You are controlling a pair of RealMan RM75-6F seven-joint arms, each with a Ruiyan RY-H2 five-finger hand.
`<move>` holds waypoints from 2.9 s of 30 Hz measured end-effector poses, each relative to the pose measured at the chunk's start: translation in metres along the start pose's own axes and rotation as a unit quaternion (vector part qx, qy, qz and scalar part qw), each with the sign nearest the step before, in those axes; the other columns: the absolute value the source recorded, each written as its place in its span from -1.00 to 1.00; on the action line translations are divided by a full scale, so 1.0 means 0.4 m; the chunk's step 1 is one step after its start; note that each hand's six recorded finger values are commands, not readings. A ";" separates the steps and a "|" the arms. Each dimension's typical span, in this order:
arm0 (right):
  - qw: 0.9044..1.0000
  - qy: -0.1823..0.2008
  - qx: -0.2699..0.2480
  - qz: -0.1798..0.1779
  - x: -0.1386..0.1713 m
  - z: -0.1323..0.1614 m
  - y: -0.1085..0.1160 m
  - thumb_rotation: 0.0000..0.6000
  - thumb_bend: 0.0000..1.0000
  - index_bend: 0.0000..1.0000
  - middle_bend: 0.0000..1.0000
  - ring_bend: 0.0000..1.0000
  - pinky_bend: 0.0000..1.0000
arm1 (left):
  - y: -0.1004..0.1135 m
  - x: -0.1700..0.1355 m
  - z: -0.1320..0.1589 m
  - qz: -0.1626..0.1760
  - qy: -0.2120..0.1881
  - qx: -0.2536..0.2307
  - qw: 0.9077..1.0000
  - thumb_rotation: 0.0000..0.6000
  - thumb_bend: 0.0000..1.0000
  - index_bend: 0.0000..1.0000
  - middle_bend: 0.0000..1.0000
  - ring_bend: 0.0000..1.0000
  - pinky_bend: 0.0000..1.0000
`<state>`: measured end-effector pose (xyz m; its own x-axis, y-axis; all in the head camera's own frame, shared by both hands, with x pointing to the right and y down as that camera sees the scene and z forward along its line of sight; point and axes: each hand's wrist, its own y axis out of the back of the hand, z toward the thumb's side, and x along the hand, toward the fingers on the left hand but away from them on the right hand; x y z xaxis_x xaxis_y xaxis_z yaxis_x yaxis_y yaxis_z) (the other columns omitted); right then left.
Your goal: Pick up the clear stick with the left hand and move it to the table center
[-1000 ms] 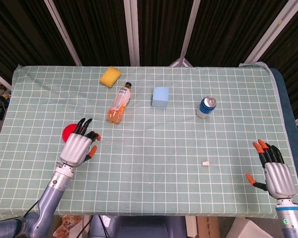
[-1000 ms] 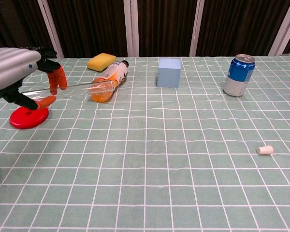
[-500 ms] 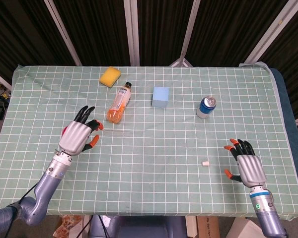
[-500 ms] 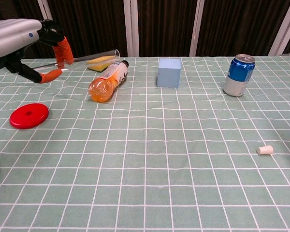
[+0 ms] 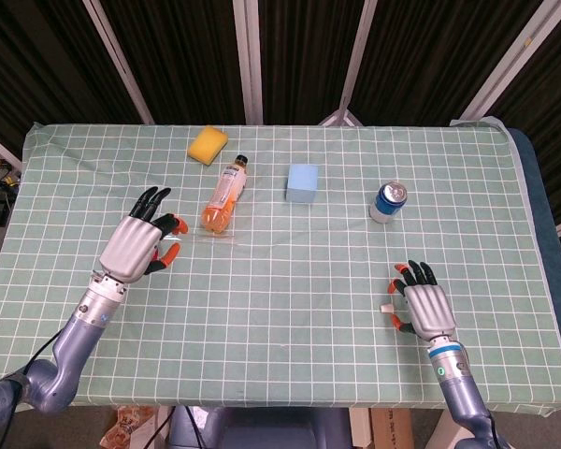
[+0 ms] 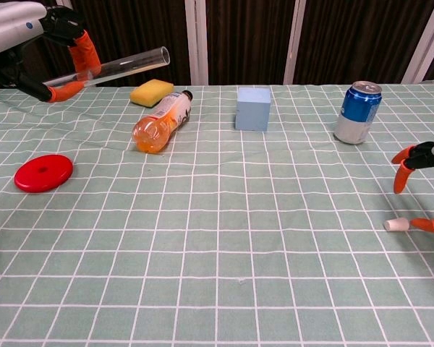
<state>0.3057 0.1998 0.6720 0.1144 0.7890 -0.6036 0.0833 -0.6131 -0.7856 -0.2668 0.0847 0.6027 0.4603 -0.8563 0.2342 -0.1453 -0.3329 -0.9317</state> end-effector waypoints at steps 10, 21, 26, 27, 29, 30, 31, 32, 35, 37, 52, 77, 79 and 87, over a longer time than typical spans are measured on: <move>1.000 -0.009 0.014 0.014 -0.029 -0.017 -0.033 1.00 -0.40 -0.08 -0.65 -1.00 -1.00 | 0.001 0.004 0.015 0.002 -0.011 -0.002 1.000 1.00 0.43 -0.04 0.02 -0.87 -1.00; 1.000 -0.008 0.011 0.026 -0.033 -0.013 -0.068 1.00 -0.41 -0.02 -0.65 -1.00 -1.00 | -0.013 0.008 0.013 -0.001 -0.004 0.001 1.000 1.00 0.43 -0.04 0.02 -0.87 -1.00; 1.000 -0.009 0.009 0.022 -0.041 -0.012 -0.064 1.00 -0.34 0.01 -0.64 -1.00 -1.00 | -0.016 0.008 0.016 -0.001 -0.004 0.000 1.000 1.00 0.43 -0.04 0.02 -0.87 -1.00; 1.000 -0.009 0.009 0.022 -0.041 -0.012 -0.064 1.00 -0.33 0.02 -0.64 -1.00 -1.00 | -0.016 0.008 0.016 -0.001 -0.004 0.000 1.000 1.00 0.43 -0.04 0.02 -0.87 -1.00; 1.000 -0.009 0.009 0.021 -0.042 -0.012 -0.064 1.00 -0.31 0.03 -0.64 -1.00 -1.00 | -0.018 0.009 0.016 -0.002 -0.004 0.000 1.000 1.00 0.43 -0.04 0.02 -0.87 -1.00; 1.000 -0.009 0.008 0.021 -0.042 -0.012 -0.064 1.00 -0.31 0.03 -0.64 -1.00 -1.00 | -0.019 0.009 0.016 -0.002 -0.004 0.000 1.000 1.00 0.43 -0.04 0.02 -0.87 -1.00; 1.000 -0.010 0.008 0.021 -0.042 -0.013 -0.064 1.00 -0.31 0.04 -0.64 -1.00 -1.00 | -0.019 0.009 0.016 -0.002 -0.004 -0.001 1.000 1.00 0.43 -0.04 0.02 -0.87 -1.00; 1.000 -0.011 0.008 0.021 -0.042 -0.014 -0.064 1.00 -0.30 0.05 -0.64 -1.00 -1.00 | -0.020 0.008 0.017 -0.002 -0.004 -0.001 1.000 1.00 0.43 -0.04 0.02 -0.87 -1.00; 1.000 -0.013 0.008 0.022 -0.041 -0.017 -0.066 1.00 -0.30 0.05 -0.64 -1.00 -1.00 | -0.020 0.008 0.018 -0.002 -0.005 -0.001 1.000 1.00 0.43 -0.04 0.02 -0.87 -1.00; 1.000 -0.014 0.009 0.023 -0.041 -0.019 -0.068 1.00 -0.30 0.05 -0.64 -1.00 -1.00 | -0.020 0.007 0.019 -0.001 -0.005 -0.002 1.000 1.00 0.43 -0.04 0.02 -0.87 -1.00; 1.000 -0.013 0.008 0.021 -0.041 -0.012 -0.069 1.00 -0.09 0.21 -0.61 -1.00 -1.00 | -0.016 0.003 0.021 0.000 -0.004 -0.004 1.000 1.00 0.43 -0.04 0.02 -0.87 -1.00; 0.993 -0.006 0.017 -0.120 -0.105 -0.008 0.205 1.00 -0.09 0.22 -0.60 -1.00 -1.00 | -0.137 0.126 0.096 0.002 0.018 -0.138 0.990 1.00 0.43 -0.04 0.02 -0.87 -1.00; 0.990 0.000 0.028 -0.138 -0.116 0.003 0.242 1.00 -0.09 0.22 -0.60 -1.00 -1.00 | -0.154 0.142 0.110 -0.004 0.018 -0.139 0.990 1.00 0.43 -0.04 0.02 -0.87 -1.00; 0.969 0.045 0.099 -0.221 -0.152 0.083 0.358 1.00 -0.09 0.22 -0.61 -1.00 -1.00 | -0.199 0.189 0.172 -0.019 0.016 -0.132 0.991 1.00 0.43 -0.04 0.02 -0.87 -1.00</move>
<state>0.2779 0.0654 0.5915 0.1969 0.9608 -0.1950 -0.0476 -0.1892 -0.9808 -0.1604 0.0735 0.6754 0.4422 -0.8517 0.2811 -0.3542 -0.4538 -0.8177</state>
